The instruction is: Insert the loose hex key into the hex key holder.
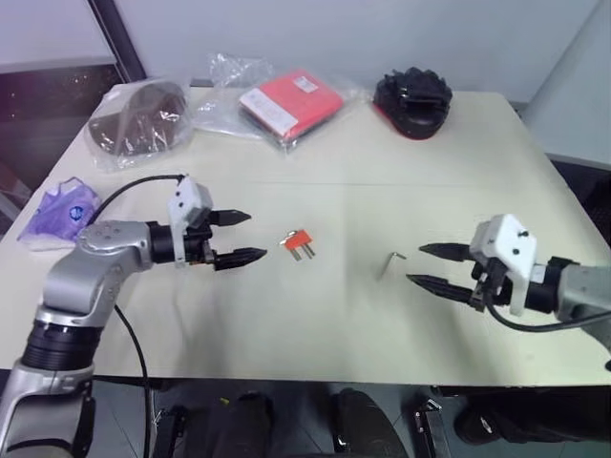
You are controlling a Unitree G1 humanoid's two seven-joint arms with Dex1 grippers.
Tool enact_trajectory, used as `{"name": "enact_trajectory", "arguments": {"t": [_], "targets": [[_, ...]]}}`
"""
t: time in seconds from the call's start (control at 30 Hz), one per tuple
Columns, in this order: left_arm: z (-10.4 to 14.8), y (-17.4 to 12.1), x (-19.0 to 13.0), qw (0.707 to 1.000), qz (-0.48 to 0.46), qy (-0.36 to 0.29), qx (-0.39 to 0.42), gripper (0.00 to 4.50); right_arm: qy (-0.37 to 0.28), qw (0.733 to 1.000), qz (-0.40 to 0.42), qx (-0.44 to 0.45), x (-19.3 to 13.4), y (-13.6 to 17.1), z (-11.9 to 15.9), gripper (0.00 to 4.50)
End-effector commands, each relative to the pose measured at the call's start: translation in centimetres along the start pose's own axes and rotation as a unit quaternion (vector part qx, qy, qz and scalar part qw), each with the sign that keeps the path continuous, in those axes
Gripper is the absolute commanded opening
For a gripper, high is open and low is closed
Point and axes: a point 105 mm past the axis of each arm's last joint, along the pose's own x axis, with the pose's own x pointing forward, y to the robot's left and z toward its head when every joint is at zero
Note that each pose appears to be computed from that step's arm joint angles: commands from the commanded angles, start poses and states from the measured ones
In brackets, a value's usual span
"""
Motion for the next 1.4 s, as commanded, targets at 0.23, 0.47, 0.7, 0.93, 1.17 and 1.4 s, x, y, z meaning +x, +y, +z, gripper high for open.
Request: {"name": "enact_trajectory", "arguments": {"t": [0.23, 0.47, 0.7, 0.93, 1.17, 1.4], "targets": [[2.1, 1.0, -0.3, 0.999, 0.025, -0.043, 0.019, 4.42, -0.005, 1.000, -0.012, -0.016, -0.4, -0.7, 0.5, 2.56], [1.9, 0.9, -0.2, 0.999, 0.022, -0.039, 0.016, 4.42, -0.008, 1.000, -0.017, -0.021, -0.3, -1.0, 0.5, 2.56], [1.9, 0.8, -0.1, 0.999, 0.019, -0.038, 0.015, 4.42, -0.010, 0.999, -0.021, -0.027, -0.2, -1.3, 0.6, 2.56], [2.2, 1.2, 0.0, 0.999, 0.023, -0.039, 0.018, 4.42, -0.020, 0.999, -0.027, -0.033, 0.3, -1.7, 0.7, 2.56], [1.4, 2.9, 0.1, 0.996, 0.072, -0.056, -0.011, 4.42, -0.046, 0.994, -0.053, -0.084, 5.0, -2.6, 1.5, 2.56], [0.1, 5.8, -0.5, 0.986, 0.157, -0.056, -0.003, 4.42, -0.067, 0.989, -0.113, -0.063, 14.1, -4.0, 1.1, 2.56]]}}
